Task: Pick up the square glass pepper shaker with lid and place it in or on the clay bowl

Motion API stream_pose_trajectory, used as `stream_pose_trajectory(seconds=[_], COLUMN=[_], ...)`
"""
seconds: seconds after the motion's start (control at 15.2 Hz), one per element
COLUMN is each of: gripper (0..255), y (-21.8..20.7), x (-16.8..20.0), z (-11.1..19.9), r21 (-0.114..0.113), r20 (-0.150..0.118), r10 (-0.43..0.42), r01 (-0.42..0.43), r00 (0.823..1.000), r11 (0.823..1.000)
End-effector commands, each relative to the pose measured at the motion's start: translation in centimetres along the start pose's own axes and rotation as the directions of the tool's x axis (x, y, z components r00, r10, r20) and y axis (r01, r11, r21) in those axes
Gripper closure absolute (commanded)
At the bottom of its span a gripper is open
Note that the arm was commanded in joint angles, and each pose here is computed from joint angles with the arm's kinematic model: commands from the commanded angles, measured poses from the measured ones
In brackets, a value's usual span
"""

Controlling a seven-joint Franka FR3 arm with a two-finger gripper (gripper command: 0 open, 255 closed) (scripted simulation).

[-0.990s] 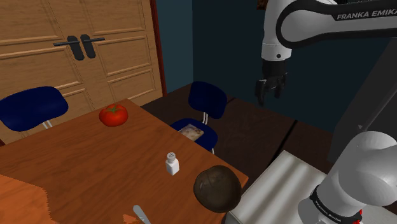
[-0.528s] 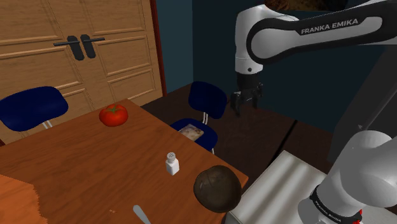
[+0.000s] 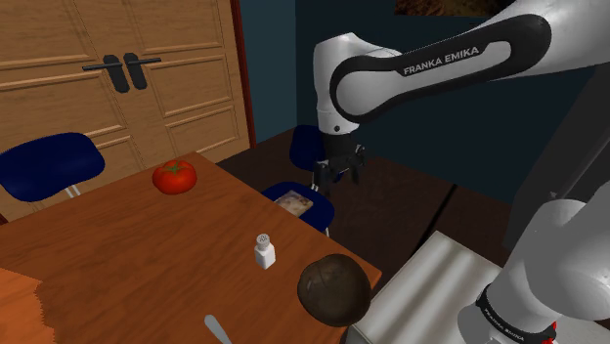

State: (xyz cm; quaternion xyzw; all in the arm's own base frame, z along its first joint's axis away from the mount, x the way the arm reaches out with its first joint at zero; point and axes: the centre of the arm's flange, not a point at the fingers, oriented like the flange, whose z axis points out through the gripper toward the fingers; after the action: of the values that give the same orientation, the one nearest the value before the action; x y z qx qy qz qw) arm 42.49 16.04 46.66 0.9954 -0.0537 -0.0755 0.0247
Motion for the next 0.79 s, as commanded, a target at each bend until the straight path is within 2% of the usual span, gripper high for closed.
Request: stream_pose_trajectory(seconds=[0.0, 0.73], gripper=[0, 0], y=[-2.2, -15.1], x=[1.3, 6.7], z=[1.0, 5.2], r21=[0.002, 0.010], r20=[0.005, 0.029], r10=[-0.004, -0.029], r01=[0.004, 0.029], r00=[1.000, 0.999], r11=[1.000, 1.000])
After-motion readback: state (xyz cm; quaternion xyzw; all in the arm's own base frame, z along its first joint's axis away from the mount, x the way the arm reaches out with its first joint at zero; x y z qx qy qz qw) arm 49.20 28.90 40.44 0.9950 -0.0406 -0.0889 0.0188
